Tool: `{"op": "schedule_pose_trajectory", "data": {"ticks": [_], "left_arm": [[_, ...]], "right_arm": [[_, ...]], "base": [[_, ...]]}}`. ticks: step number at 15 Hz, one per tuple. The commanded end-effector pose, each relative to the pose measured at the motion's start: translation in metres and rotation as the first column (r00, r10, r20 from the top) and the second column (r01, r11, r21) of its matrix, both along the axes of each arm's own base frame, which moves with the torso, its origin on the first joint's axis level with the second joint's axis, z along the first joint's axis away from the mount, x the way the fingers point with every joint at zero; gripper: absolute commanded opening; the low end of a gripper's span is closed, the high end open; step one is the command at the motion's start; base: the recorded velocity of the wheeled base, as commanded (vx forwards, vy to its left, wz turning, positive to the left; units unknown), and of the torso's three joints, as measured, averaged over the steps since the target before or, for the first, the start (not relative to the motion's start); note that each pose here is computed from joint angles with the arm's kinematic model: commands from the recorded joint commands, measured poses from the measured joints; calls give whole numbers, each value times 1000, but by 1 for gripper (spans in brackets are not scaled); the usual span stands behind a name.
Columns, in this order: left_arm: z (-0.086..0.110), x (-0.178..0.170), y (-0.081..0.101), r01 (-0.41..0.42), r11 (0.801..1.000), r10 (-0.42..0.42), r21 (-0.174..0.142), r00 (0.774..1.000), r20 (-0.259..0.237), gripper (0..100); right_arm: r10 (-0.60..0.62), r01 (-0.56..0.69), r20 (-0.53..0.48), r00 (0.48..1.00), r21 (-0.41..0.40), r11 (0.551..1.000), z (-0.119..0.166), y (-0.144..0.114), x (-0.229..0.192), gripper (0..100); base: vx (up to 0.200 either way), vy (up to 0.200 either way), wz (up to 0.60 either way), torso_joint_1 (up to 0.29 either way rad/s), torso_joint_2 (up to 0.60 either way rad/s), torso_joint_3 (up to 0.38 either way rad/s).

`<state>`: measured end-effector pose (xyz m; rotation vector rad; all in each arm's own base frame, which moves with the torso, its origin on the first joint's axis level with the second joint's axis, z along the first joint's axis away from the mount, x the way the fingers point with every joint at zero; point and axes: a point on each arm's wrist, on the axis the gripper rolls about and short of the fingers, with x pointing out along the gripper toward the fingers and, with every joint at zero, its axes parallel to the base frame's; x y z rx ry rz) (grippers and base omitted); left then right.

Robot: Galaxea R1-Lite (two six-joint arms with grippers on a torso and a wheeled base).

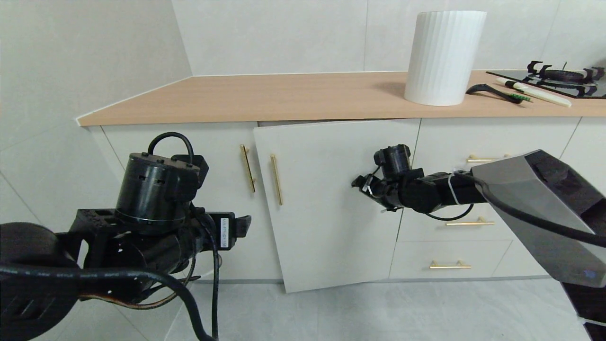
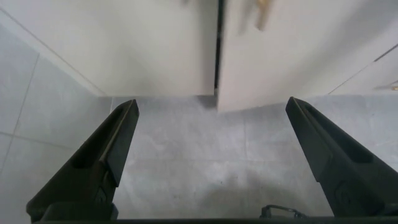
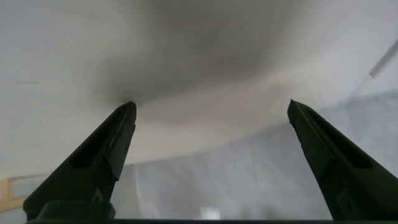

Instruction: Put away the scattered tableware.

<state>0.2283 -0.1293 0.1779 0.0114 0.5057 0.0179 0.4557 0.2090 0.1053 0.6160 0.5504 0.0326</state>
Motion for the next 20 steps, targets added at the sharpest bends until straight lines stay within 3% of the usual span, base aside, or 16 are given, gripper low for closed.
{"op": "schedule_pose_trajectory", "data": {"ticks": [1, 8, 12, 13, 14, 15, 16, 17, 18, 20], "left_arm": [[1, 0, 0, 0, 1000, 0, -2, 1000, 3, 100], [1, -1, 0, 0, 1000, 0, -1, 1000, 1, 100], [16, -9, 6, 1, 999, 1, -32, 999, 52, 100], [16, -9, 6, 1, 999, 1, -32, 999, 52, 100], [31, -27, 17, 4, 998, 3, -64, 994, 106, 100], [39, -41, 26, 11, 997, -1, -76, 990, 139, 100], [43, -58, 36, 26, 998, -16, -61, 986, 164, 100], [41, -69, 43, 32, 998, -23, -48, 985, 169, 100], [28, -94, 58, 42, 999, -39, -21, 986, 161, 100], [12, -125, 78, 39, 999, -33, -28, 984, 177, 100]], "right_arm": [[-58, 58, 27, 998, -1, 998, -10, 1, 13, 100], [-84, 83, 44, 996, 12, 996, 3, -8, 14, 100], [-47, 46, 69, 997, 13, 999, 78, -25, -50, 100], [-47, 47, 69, 996, 11, 999, 79, -26, -51, 100], [-50, 52, 146, 988, -13, 999, 131, -58, -105, 100], [-50, 56, 197, 979, -26, 998, 156, -77, -138, 100], [-41, 61, 235, 971, -80, 995, 169, -95, -177, 100], [-41, 76, 251, 967, -133, 988, 171, -105, -199, 100], [-42, 118, 277, 960, -263, 958, 166, -125, -243, 100], [-60, 151, 268, 961, -336, 930, 143, -153, -290, 100]], "base": [[0, 0, 0, 0, 0, 0], [0, 0, 0, 0, 0, 0], [0, 0, 0, 0, 0, 0], [0, 0, 0, 0, 0, 0], [0, 0, 0, 0, 0, 0], [0, 0, 0, 0, 0, 0], [0, 0, 0, 0, 0, 0], [0, 0, 0, 0, 0, 0], [0, 0, 0, 0, 0, 0], [0, 0, 0, 0, 0, 0]]}}
